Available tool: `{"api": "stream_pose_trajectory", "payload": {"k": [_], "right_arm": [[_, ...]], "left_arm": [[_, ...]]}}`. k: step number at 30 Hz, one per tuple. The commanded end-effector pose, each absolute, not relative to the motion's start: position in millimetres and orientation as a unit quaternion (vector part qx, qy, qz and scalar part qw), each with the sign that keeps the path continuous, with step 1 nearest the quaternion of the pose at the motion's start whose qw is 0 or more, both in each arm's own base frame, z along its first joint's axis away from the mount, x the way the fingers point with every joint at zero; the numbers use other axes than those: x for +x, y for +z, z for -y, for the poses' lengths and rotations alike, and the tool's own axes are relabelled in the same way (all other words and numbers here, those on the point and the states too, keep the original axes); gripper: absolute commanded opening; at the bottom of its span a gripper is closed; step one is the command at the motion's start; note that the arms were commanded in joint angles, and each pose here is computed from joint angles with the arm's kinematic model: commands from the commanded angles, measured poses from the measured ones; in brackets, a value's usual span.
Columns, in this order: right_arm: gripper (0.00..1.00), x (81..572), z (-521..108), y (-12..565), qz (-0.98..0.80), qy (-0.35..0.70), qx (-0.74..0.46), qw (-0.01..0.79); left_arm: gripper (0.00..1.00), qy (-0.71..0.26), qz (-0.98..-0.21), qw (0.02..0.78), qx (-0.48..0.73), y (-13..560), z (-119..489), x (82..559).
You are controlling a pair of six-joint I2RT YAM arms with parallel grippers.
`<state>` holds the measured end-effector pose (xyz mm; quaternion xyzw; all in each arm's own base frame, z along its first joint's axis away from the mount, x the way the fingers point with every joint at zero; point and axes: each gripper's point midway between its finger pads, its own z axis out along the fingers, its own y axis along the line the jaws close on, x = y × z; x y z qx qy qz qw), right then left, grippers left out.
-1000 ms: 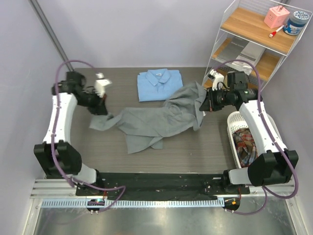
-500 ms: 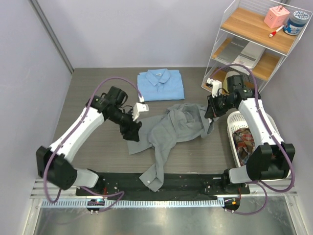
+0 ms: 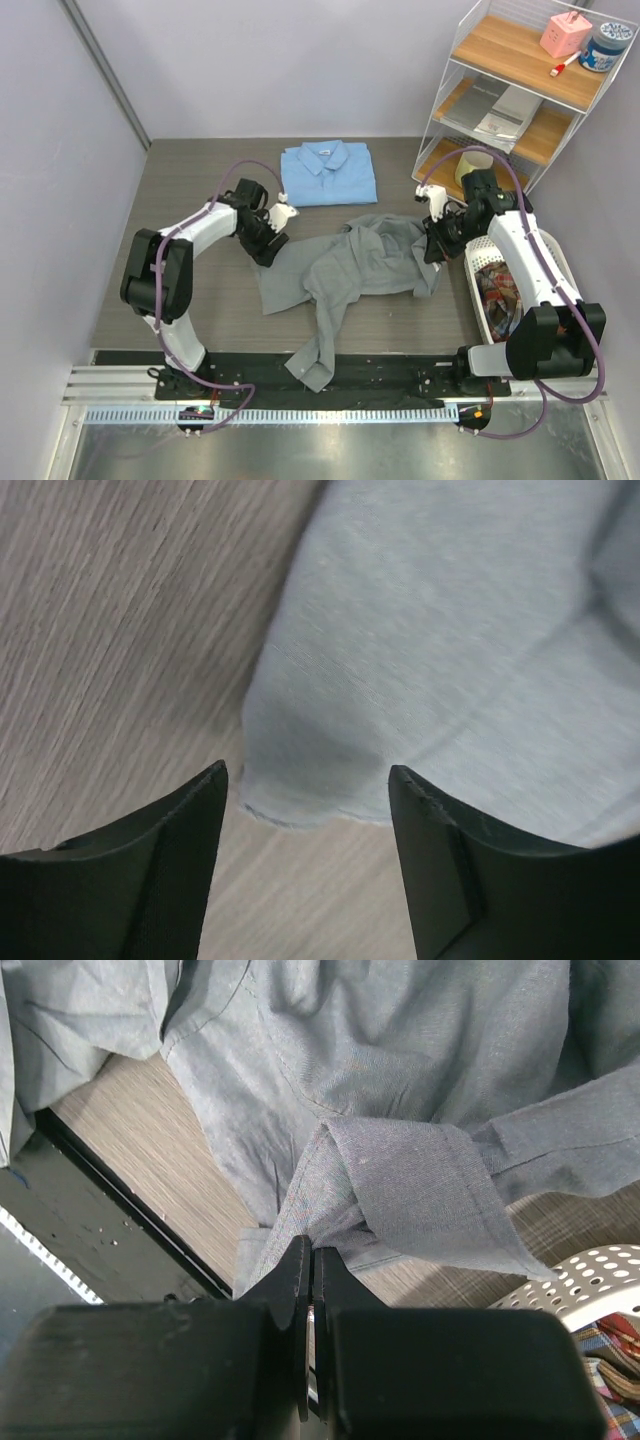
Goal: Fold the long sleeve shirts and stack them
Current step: Flatten the shirt out
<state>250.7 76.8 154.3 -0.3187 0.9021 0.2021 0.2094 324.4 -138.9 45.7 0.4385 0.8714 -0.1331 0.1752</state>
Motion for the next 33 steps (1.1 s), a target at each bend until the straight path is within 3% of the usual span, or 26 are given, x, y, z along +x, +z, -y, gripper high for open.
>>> {"api": "stream_pose_trajectory", "payload": {"k": [1, 4, 10, 15, 17, 18, 21, 24, 29, 32, 33], "right_arm": [[0.01, 254, -75, 158, -0.893, 0.195, -0.340, 0.220], [0.01, 265, -77, 166, -0.893, 0.196, -0.334, 0.230], [0.01, 250, -68, 171, -0.888, 0.175, -0.366, 0.219], [0.01, 253, -79, 130, -0.900, 0.201, -0.334, 0.196], [0.01, 268, -89, 123, -0.902, 0.208, -0.322, 0.198], [0.01, 276, -90, 112, -0.908, 0.207, -0.314, 0.186], [0.01, 293, -90, 107, -0.912, 0.196, -0.309, 0.185], [0.01, 297, -92, 108, -0.912, 0.200, -0.310, 0.181], [0.01, 301, -94, 111, -0.909, 0.206, -0.312, 0.185], [0.01, 304, -91, 106, -0.911, 0.198, -0.315, 0.177], [0.01, 303, -91, 105, -0.912, 0.198, -0.315, 0.173]], "left_arm": [[0.51, -0.078, -0.867, 0.172, 0.461, 24, 134, 336], [0.00, -0.084, -0.872, 0.156, 0.456, 33, 122, 332], [0.00, -0.086, -0.892, 0.201, 0.395, 122, 29, 359], [0.00, -0.074, -0.903, 0.187, 0.379, 117, -8, 355], [0.11, -0.098, -0.912, 0.182, 0.354, 109, -1, 355], [0.26, -0.102, -0.915, 0.183, 0.344, 107, 1, 356], [0.50, -0.180, -0.892, 0.202, 0.363, 126, 30, 340], [0.66, -0.247, -0.834, 0.246, 0.428, 160, 79, 308], [0.69, -0.284, -0.759, 0.212, 0.547, 145, 179, 248], [0.71, -0.298, -0.733, 0.223, 0.569, 137, 232, 242], [0.76, -0.300, -0.727, 0.226, 0.575, 131, 248, 245]]}}
